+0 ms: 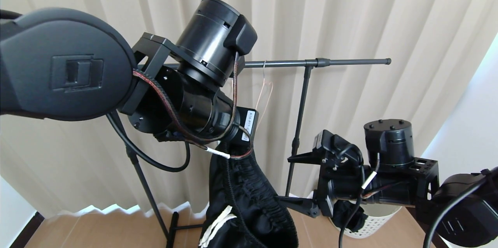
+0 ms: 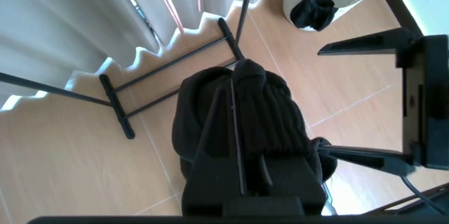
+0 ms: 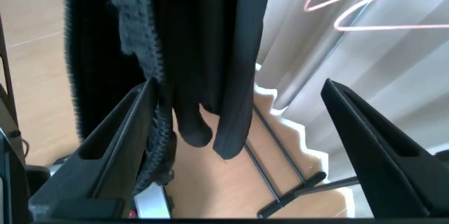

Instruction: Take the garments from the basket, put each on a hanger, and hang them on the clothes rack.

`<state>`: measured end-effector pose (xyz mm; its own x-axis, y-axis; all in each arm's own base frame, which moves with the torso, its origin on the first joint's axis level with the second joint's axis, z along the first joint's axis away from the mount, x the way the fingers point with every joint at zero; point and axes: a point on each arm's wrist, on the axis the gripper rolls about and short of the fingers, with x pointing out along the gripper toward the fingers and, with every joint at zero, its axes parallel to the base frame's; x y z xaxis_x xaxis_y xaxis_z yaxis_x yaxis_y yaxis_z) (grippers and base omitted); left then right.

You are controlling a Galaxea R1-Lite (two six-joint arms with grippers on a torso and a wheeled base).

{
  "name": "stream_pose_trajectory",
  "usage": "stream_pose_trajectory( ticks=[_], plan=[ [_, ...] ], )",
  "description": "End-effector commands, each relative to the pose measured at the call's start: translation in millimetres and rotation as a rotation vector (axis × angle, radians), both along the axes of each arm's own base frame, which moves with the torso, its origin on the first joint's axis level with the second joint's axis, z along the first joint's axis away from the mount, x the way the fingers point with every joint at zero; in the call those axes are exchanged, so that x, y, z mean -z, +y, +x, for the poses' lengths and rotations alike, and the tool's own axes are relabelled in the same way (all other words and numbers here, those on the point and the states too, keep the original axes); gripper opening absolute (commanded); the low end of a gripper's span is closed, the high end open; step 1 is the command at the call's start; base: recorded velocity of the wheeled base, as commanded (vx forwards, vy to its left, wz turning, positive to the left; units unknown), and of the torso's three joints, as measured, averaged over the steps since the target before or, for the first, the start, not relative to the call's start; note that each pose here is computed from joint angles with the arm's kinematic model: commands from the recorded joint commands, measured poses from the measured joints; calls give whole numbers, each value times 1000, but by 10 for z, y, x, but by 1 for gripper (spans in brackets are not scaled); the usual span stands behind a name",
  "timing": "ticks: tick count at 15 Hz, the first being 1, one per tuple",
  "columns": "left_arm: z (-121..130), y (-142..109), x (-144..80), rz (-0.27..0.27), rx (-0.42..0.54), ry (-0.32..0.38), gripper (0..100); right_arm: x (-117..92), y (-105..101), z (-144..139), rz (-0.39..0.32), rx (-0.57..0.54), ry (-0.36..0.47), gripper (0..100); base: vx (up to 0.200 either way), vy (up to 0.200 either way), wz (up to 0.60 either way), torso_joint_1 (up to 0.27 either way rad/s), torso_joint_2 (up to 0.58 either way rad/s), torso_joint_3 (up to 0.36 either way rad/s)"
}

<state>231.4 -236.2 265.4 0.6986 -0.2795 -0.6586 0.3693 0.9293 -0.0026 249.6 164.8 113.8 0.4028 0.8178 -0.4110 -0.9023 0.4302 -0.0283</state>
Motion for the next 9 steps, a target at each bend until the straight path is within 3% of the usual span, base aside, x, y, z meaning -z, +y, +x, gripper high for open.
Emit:
stream_pose_trajectory(
  ticks=[1,9],
  plan=[
    [-24,16,-19,-3,2,-3,0,133,30,26,-23,-4,37,100,0,0,0,0,0,0],
    [-53,11,-35,-6,10,-6,0,332,101,114,-50,-8,82,100,0,0,0,0,0,0]
  ],
)
